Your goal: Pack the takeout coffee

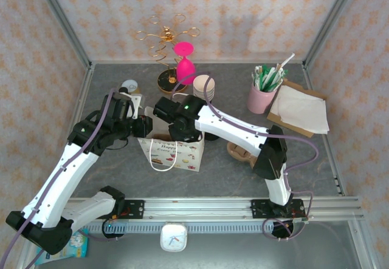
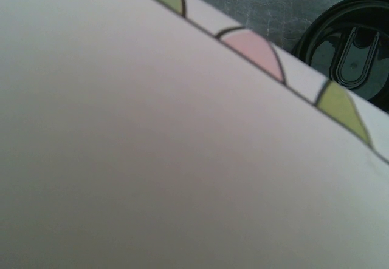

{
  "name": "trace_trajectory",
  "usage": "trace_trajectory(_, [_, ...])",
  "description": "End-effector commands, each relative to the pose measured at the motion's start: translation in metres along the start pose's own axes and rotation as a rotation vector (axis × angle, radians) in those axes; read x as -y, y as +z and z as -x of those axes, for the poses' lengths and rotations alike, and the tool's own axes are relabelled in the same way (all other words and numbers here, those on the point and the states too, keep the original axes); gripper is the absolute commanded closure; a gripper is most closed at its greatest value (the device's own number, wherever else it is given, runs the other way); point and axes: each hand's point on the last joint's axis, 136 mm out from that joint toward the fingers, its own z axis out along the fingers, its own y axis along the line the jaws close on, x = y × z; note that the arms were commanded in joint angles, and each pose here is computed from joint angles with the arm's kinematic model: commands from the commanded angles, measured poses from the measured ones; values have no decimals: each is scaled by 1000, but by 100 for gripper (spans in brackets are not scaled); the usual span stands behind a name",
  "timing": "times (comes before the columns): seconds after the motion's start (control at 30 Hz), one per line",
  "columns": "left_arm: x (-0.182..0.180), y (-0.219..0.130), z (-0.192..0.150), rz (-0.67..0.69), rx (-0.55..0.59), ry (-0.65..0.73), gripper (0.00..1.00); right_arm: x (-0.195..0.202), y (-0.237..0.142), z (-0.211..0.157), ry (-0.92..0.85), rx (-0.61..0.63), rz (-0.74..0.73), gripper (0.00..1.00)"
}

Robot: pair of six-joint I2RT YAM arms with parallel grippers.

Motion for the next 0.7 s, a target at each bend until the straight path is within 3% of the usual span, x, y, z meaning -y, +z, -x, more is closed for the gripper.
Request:
trace_trajectory(0.0, [-5,-8,4,26,25,-6,73,3,9,-3,-7,-8,-51,66])
trace_trajectory(0.67, [-3,-12,7,18,31,-10,64,1,28,-7,-29,-33,-73,66])
